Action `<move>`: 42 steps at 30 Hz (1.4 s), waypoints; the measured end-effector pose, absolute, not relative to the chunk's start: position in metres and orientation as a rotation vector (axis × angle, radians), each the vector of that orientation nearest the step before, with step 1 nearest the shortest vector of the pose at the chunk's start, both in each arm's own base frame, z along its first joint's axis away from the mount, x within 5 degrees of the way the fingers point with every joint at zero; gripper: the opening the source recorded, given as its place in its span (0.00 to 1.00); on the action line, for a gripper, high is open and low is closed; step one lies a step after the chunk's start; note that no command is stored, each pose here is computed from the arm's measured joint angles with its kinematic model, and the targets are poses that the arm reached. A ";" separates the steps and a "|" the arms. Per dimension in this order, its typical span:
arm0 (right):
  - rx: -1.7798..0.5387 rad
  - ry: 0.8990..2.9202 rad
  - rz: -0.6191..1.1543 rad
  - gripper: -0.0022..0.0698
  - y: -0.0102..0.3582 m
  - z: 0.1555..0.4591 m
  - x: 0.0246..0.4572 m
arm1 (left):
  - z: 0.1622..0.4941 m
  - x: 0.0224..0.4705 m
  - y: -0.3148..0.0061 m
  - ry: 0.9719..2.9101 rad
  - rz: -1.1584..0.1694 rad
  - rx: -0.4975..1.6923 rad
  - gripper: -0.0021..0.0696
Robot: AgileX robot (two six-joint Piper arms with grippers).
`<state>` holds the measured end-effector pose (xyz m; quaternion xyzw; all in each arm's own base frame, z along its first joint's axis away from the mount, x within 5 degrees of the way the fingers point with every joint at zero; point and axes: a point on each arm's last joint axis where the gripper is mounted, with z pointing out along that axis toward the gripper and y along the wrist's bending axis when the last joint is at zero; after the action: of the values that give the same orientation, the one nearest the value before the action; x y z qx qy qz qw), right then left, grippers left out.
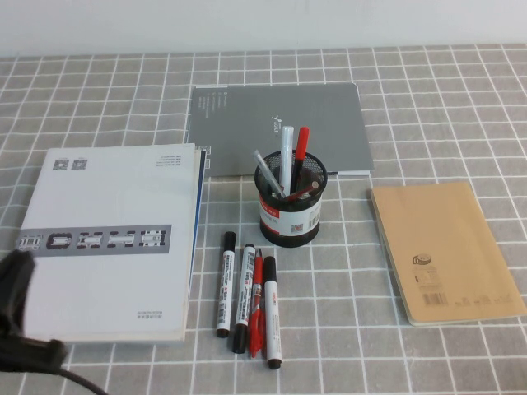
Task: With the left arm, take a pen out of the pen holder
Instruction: 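Take a marker out of the pen holder and lay it on the table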
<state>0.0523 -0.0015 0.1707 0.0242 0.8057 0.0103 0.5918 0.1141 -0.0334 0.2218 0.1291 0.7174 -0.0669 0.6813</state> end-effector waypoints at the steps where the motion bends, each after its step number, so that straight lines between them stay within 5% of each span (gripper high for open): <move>1: 0.056 1.874 0.024 0.01 -0.001 0.171 0.052 | 0.221 0.112 -0.030 1.608 -0.135 0.269 0.03; 15: 0.056 1.874 0.024 0.01 -0.001 0.171 0.052 | 0.205 0.079 -0.006 1.567 0.010 0.139 0.03; 28: 0.056 1.874 0.024 0.01 -0.001 0.171 0.052 | 0.180 0.060 -0.004 1.807 0.001 0.097 0.03; 42: 0.056 1.874 0.024 0.01 -0.001 0.171 0.052 | 0.173 0.053 -0.005 1.862 -0.014 0.100 0.02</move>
<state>0.0523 -0.0015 0.1707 0.0242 0.8057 0.0103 0.5918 0.0528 -0.0049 0.1728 0.0432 0.8018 -0.0062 0.5960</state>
